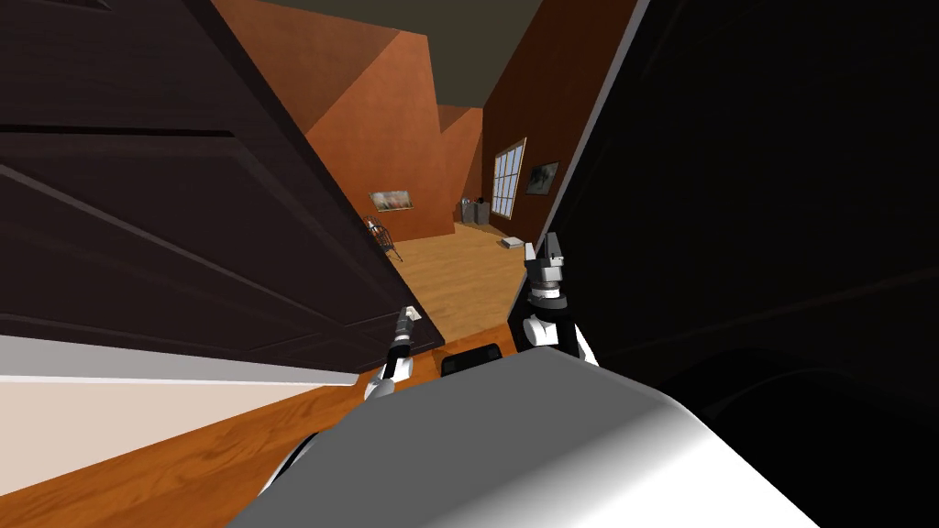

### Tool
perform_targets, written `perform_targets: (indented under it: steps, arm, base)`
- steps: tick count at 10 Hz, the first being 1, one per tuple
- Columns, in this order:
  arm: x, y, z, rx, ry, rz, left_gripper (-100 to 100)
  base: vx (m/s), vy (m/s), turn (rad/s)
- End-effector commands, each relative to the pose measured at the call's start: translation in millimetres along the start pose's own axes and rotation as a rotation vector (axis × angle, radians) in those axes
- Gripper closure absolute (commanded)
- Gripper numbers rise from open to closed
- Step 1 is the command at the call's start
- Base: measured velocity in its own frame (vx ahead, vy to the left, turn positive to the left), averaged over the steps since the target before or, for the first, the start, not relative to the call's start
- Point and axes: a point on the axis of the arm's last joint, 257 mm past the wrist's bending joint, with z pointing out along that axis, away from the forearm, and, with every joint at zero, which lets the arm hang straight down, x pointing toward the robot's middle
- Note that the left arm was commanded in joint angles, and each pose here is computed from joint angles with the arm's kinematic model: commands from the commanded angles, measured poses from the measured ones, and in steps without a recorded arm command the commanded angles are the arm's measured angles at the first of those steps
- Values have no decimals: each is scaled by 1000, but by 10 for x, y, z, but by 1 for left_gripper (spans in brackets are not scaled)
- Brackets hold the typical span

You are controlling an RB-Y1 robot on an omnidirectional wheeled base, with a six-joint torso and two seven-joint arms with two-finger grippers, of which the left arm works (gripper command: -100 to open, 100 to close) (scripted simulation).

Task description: Pull the door open

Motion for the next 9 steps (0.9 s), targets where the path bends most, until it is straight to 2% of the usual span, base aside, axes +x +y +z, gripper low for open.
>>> perform_targets:
  steps: [1,2,7,9]
  arm:
    - [0,0,0,0,0,0,-100]
    - [0,0,0,0,0,0,100]
    - [0,0,0,0,0,0,100]
    - [-47,12,-50,-2,13,0,100]
  base:
    - [62,-11,36]
    - [-26,-5,-13]
    - [-9,3,-7]
    - [-129,28,-137]
